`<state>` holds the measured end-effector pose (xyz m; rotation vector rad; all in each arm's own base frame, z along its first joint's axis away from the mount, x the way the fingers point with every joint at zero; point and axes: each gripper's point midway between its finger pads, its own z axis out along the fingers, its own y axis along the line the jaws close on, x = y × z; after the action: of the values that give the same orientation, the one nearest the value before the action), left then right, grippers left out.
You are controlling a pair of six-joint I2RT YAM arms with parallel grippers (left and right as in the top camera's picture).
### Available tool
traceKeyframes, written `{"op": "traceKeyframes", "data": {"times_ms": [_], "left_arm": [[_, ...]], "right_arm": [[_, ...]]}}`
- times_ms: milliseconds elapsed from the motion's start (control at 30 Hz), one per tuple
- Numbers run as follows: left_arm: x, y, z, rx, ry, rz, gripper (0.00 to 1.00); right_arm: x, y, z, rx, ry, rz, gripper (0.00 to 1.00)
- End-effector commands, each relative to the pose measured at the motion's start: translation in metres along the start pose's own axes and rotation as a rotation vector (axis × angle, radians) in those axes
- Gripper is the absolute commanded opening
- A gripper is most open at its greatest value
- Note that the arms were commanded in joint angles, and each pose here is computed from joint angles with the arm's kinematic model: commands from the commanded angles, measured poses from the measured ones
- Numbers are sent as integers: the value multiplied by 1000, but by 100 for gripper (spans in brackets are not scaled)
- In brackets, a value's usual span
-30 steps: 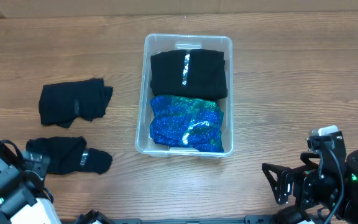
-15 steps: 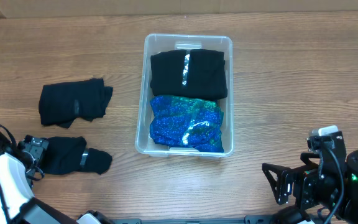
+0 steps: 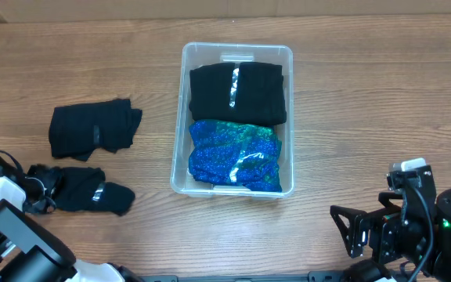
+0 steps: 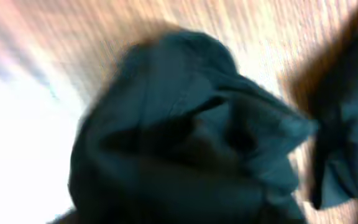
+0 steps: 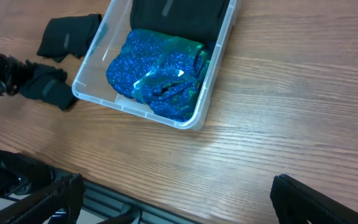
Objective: Pack container
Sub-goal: 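Move the left gripper to the black bundle and grasp it, then carry the black bundle into the bin and release it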
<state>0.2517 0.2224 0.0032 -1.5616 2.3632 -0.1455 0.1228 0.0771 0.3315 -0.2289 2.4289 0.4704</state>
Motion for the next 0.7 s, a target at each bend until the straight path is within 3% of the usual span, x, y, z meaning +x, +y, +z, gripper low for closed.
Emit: {"op": "traceKeyframes", "data": {"times_ms": [0,233,433,567,667], "left_arm": [[25,8,22,1,100,5,7],[15,-44,-6,263,91,46,4],[0,-89,-127,480,-142,49,4],[14,-97,-190,559,-242,-4,4],[37,-117,-240,739,-253,-18,4]], "right_arm": [[-1,1,-1,-5,-8,-6,100],[-1,1,-1,-5,-8,-6,100],[-1,1,-1,-5,-8,-6,100],[-1,1,-1,-5,-8,-6,100],[-1,1,-1,-5,-8,-6,100]]}}
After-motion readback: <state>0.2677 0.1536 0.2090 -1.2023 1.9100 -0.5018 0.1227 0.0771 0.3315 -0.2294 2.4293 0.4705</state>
